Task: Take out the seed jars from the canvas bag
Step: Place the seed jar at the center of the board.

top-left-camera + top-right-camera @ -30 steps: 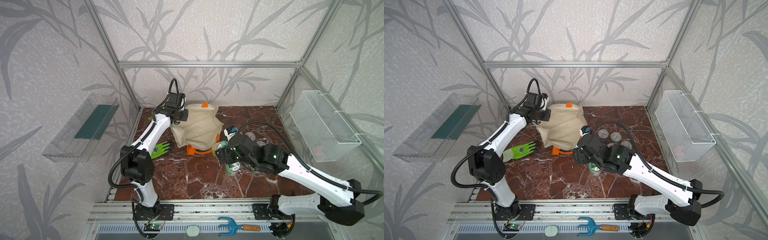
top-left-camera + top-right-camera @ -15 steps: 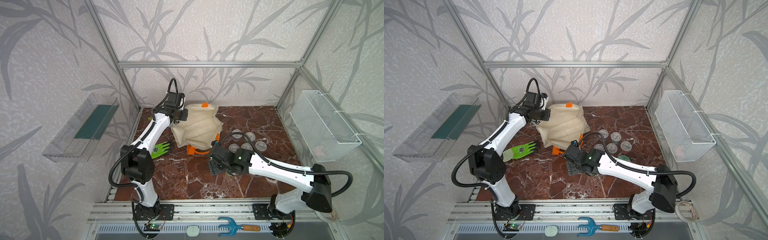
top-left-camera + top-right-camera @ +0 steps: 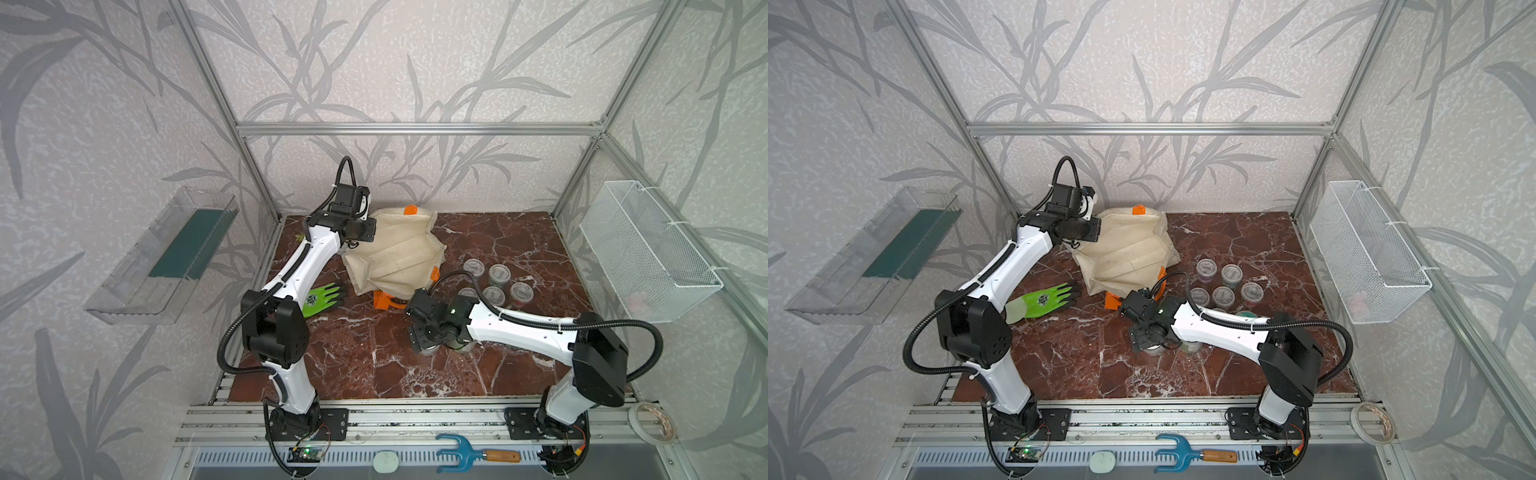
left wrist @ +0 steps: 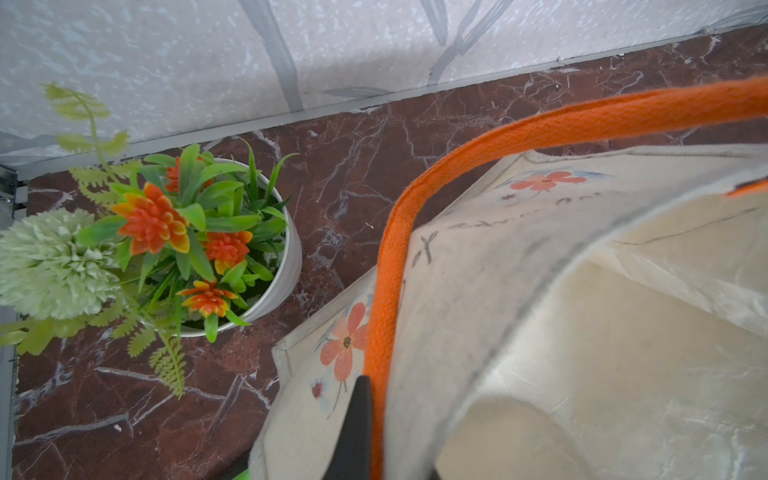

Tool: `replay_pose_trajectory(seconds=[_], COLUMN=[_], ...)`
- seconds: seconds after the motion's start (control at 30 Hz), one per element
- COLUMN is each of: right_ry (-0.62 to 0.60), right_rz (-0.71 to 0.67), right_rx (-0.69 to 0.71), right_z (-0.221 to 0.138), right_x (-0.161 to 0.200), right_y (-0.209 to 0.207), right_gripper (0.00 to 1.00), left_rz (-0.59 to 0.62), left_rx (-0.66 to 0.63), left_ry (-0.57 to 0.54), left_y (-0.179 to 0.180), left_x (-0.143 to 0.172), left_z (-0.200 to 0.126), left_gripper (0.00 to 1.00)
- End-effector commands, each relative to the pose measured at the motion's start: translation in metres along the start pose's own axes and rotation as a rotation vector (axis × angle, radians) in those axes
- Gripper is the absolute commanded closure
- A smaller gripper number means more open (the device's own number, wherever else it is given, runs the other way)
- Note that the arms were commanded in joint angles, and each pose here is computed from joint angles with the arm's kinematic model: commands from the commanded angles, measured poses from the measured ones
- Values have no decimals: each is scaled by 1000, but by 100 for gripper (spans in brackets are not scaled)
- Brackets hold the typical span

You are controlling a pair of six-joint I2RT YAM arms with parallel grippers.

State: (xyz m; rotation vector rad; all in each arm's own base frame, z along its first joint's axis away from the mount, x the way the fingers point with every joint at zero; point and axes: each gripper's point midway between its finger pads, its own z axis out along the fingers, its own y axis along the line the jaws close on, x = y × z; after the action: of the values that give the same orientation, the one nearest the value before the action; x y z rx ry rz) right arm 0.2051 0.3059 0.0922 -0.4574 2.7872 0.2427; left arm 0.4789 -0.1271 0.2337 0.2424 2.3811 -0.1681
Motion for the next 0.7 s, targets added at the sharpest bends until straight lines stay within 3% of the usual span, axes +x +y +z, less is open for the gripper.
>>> replay_pose_trajectory(seconds=[0.0,0.23,0.47,0.67], right_ry=[-45,-305,-434,-495], right_rz=[21,164,343,401], right_rx=[-46,-48,-89,-128], right_z=[-17,-66,-75,-55], right_x=[-10,-55,-97,-145], right_y=[4,-39,-78,-74], right_gripper=[9,2,2,17], left_rz=[-16,-19,-20,-24], left_rx=[8,12,16,23], left_ry=[-17,-12,-9,-6], left_y=[0,-1,-2,-3], left_x=[-10,-9,-9,-9], left_z=[-3,-3,-3,-4], left_gripper=[100,100,100,100])
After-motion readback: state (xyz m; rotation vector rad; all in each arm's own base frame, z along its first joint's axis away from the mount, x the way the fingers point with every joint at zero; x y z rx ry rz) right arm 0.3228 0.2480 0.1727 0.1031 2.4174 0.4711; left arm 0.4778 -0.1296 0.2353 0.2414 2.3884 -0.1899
